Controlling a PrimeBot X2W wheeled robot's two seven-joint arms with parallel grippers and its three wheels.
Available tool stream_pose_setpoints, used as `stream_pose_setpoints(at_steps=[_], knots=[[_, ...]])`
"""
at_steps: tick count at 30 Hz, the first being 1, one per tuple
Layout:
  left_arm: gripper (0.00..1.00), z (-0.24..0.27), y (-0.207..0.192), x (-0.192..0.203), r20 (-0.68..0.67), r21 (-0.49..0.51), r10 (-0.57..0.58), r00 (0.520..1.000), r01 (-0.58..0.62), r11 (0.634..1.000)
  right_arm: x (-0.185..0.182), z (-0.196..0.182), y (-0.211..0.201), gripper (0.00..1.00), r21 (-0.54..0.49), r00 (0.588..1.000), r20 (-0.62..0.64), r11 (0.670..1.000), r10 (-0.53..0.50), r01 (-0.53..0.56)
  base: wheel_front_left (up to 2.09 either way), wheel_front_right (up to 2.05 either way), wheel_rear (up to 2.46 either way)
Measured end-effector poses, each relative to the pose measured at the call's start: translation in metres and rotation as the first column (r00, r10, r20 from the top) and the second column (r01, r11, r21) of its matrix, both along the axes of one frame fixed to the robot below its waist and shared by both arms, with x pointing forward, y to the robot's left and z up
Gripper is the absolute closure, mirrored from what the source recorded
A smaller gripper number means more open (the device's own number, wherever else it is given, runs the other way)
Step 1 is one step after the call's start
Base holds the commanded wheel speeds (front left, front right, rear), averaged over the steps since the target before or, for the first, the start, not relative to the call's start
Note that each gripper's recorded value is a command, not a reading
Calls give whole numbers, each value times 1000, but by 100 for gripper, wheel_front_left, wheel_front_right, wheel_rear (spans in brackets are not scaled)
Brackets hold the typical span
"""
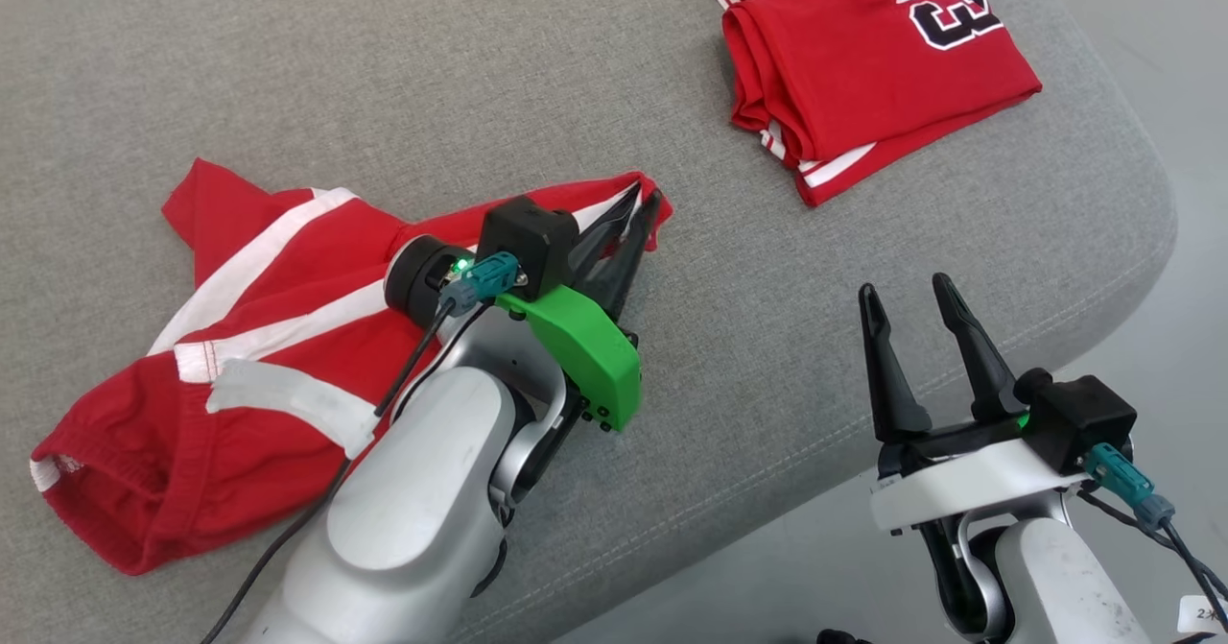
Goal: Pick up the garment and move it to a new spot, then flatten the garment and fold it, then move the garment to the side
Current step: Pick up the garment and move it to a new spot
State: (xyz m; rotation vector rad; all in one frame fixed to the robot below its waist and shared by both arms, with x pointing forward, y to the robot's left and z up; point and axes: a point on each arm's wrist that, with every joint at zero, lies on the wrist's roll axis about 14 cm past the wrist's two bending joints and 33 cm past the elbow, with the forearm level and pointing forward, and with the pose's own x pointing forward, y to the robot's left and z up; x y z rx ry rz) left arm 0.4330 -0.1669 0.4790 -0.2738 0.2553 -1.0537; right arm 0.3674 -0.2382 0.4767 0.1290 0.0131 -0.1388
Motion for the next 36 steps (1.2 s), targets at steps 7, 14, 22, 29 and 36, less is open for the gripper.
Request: stream_pose_setpoints(at_steps=[7,14,22,29,36], knots=[[0,3,-7,-11,16,-46,-32,999,33,998,4,-5,-3,0,-7,1000,-14,1000,-4,4,0,0,0],[0,38,23,7,142,-102,82,986,-68,992,21,-3,13,0,-16,998,6,998,55,-55,0,0,0],[0,53,122,51,248,-85,395,885,-386,919,39,-1,40,0,-33,990,25,989,142,-141,0,0,0],[0,65,226,59,288,-109,643,710,-643,758,50,6,60,0,-45,977,52,978,204,-202,0,0,0],[0,61,317,28,302,-85,789,535,-809,581,51,23,75,0,-60,965,97,969,245,-240,0,0,0]])
